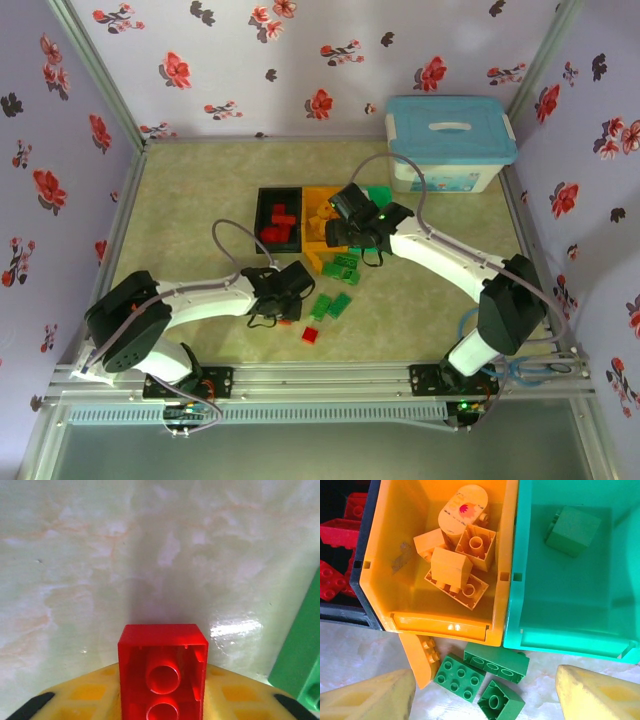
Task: Sort the legos into containers by color
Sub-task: Pick up the lego from the middle-left of the table, then place the lego in the container.
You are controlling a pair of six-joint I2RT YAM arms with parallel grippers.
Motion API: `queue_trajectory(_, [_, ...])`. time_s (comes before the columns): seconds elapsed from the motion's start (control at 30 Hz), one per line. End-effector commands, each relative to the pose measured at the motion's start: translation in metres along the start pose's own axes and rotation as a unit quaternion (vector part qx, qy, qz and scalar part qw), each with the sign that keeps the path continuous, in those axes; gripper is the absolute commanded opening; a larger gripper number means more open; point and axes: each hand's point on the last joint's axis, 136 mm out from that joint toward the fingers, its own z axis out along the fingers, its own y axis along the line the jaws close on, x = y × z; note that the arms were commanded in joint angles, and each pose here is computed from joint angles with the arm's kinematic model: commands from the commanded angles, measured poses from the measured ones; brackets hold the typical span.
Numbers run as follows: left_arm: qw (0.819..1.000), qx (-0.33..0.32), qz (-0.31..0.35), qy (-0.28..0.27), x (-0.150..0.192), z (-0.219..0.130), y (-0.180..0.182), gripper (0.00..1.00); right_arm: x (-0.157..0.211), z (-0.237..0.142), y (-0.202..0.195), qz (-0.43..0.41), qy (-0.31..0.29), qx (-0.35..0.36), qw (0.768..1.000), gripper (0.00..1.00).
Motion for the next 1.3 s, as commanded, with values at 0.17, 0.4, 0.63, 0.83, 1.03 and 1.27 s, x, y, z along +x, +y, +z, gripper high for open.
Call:
queue_trajectory(0.17, [1.0,-0.019,0.004,-0.01,-0.009,-0.008,0.006,0.27,0.0,-0.008,-0.006,0.014,-0.009,-0.003,1.0,0.74])
queue_trajectory(0.4, [0.994,0.017,-0.037,-0.106,-0.08,-0.062,0.017,0.26,-0.008,-0.023,-0.016,0.019,-0.028,0.005,0.999,0.74])
queue_trajectory(0.63, [0.983,0.039,-0.067,-0.168,-0.191,-0.099,0.037,0.27,0.004,-0.031,-0.028,0.021,-0.025,0.008,0.999,0.74])
queue_trajectory(0.83, [0.987,0.035,-0.059,-0.143,-0.261,-0.073,0.037,0.27,0.02,-0.038,-0.046,0.032,-0.027,0.019,0.999,0.74])
queue_trajectory(1.03, [0.992,0.023,-0.058,-0.112,-0.297,-0.04,0.039,0.3,0.027,-0.047,-0.062,0.04,-0.032,0.028,0.998,0.75])
queue_trajectory(1.27, [0.991,0.027,-0.057,-0.12,-0.298,-0.055,0.038,0.62,0.036,-0.052,-0.052,0.029,-0.023,-0.016,0.999,0.78])
